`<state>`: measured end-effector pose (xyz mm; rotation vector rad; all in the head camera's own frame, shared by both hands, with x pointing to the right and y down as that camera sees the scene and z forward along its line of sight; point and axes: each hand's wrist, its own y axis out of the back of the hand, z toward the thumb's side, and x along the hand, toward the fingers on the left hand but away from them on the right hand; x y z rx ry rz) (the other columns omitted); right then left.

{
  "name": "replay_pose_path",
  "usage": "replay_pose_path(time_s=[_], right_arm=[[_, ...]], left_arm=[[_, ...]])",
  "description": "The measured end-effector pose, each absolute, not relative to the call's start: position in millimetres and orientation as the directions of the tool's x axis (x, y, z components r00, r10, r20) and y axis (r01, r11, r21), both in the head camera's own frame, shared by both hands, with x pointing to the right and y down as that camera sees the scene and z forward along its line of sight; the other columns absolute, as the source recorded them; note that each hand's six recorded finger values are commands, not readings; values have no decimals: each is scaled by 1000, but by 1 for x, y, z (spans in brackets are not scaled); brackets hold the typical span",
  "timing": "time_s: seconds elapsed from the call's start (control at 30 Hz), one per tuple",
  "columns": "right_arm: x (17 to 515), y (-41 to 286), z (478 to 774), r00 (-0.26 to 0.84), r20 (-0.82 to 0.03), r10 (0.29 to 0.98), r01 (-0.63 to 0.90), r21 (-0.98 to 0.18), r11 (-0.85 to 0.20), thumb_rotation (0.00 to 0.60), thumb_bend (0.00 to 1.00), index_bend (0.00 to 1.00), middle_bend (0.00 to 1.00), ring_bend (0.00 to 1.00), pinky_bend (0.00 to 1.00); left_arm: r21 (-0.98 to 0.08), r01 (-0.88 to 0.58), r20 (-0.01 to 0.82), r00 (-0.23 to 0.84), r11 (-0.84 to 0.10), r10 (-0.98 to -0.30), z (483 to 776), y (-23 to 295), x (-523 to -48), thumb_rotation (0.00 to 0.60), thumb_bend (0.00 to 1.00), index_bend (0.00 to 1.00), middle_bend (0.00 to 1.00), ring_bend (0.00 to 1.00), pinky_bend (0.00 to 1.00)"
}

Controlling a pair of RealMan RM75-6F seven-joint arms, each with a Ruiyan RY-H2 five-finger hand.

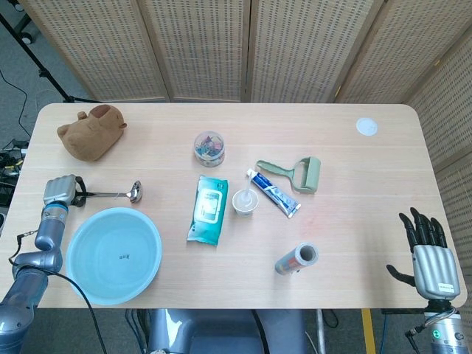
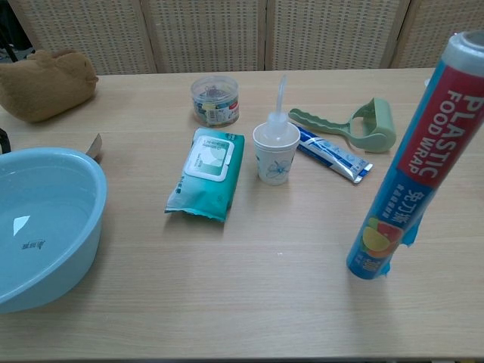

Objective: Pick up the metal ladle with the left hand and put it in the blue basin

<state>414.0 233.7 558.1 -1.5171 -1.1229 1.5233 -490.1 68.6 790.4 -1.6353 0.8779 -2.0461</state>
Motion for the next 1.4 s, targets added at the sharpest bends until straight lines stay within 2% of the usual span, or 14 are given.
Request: replay_pose_path(time_s=[0.2, 0.5, 0.67, 0.9, 1.4], right_arm=[[413, 234, 555, -61, -381, 923, 105, -922, -374, 600, 0, 50, 0, 0, 0], [409, 235, 549, -46, -378, 925, 125, -921, -370, 600, 0, 50, 0, 0, 0], [407, 235, 547, -37, -374, 927, 135, -921, -366, 600, 0, 50, 0, 0, 0], [404, 236, 544, -26, -372, 928, 145, -920, -365, 600, 0, 50, 0, 0, 0], [401, 236, 533, -13, -352, 936, 174, -922, -345, 600, 0, 50, 0, 0, 0]], left_arm=[[-718, -94, 689, -230, -689, -687, 777, 55, -491, 600, 632, 888, 1000, 960, 977], [-796, -112, 605, -146, -594, -783, 742, 35, -490, 600, 637, 897, 1000, 960, 977], [-817, -128, 575, -110, -562, -811, 722, 33, -492, 600, 636, 900, 1000, 960, 977], [-846, -153, 523, -59, -510, -850, 684, 35, -493, 600, 636, 900, 1000, 960, 977], [-912, -203, 367, -19, -356, -930, 595, 40, -507, 600, 637, 901, 1000, 960, 977]])
